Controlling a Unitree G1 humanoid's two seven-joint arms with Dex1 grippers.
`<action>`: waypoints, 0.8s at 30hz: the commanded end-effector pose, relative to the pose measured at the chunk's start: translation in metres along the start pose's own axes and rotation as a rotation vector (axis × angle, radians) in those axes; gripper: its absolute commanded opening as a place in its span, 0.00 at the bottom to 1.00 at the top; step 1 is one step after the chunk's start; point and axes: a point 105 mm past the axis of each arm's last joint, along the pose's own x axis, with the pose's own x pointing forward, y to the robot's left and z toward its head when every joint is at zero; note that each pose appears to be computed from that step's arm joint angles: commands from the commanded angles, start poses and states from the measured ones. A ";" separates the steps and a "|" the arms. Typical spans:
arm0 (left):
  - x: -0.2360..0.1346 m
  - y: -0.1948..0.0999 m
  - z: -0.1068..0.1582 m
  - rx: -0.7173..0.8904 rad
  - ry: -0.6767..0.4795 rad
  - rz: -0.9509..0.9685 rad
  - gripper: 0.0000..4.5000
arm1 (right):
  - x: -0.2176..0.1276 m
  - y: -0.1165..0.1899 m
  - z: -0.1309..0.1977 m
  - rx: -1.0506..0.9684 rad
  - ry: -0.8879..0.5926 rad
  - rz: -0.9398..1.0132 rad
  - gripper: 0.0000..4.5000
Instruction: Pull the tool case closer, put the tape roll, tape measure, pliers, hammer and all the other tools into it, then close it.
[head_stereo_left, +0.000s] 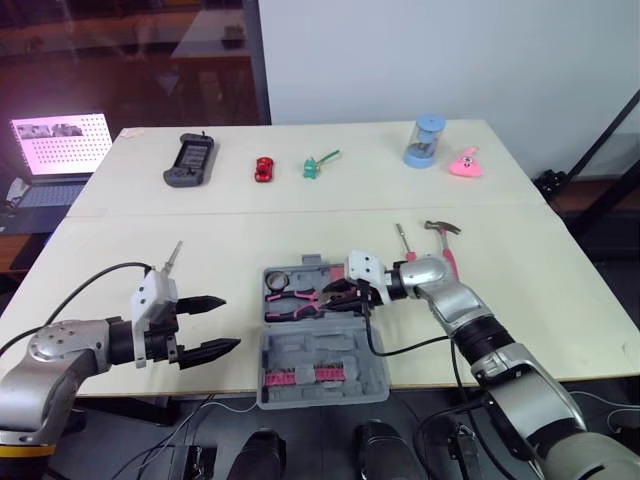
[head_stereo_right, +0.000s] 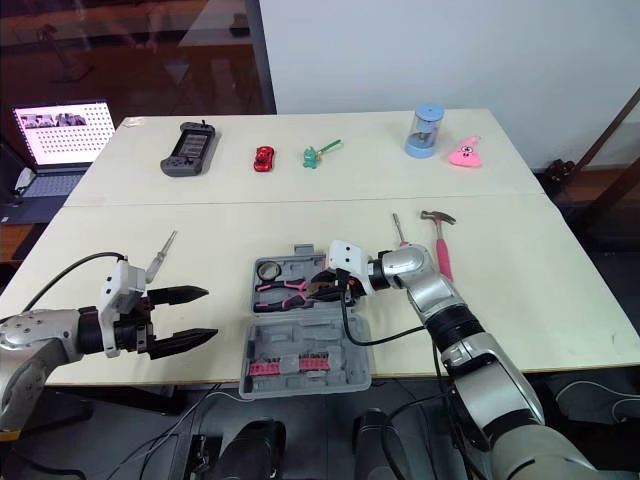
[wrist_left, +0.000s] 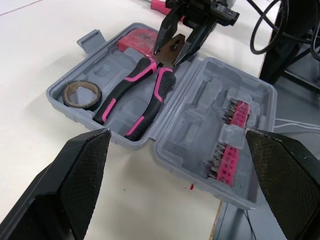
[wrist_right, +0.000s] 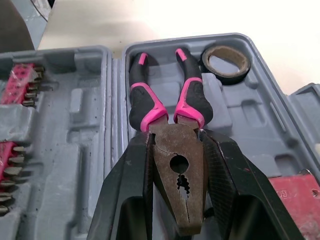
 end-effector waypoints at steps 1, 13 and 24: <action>0.003 -0.001 0.012 0.047 0.003 -0.003 1.00 | 0.006 -0.003 -0.001 -0.023 0.030 -0.004 0.21; 0.011 -0.002 0.016 0.047 0.002 -0.009 1.00 | -0.019 -0.007 0.040 0.093 -0.190 -0.019 0.99; 0.012 0.007 0.003 0.072 0.004 0.006 1.00 | -0.001 -0.009 0.046 0.118 -0.191 -0.097 0.39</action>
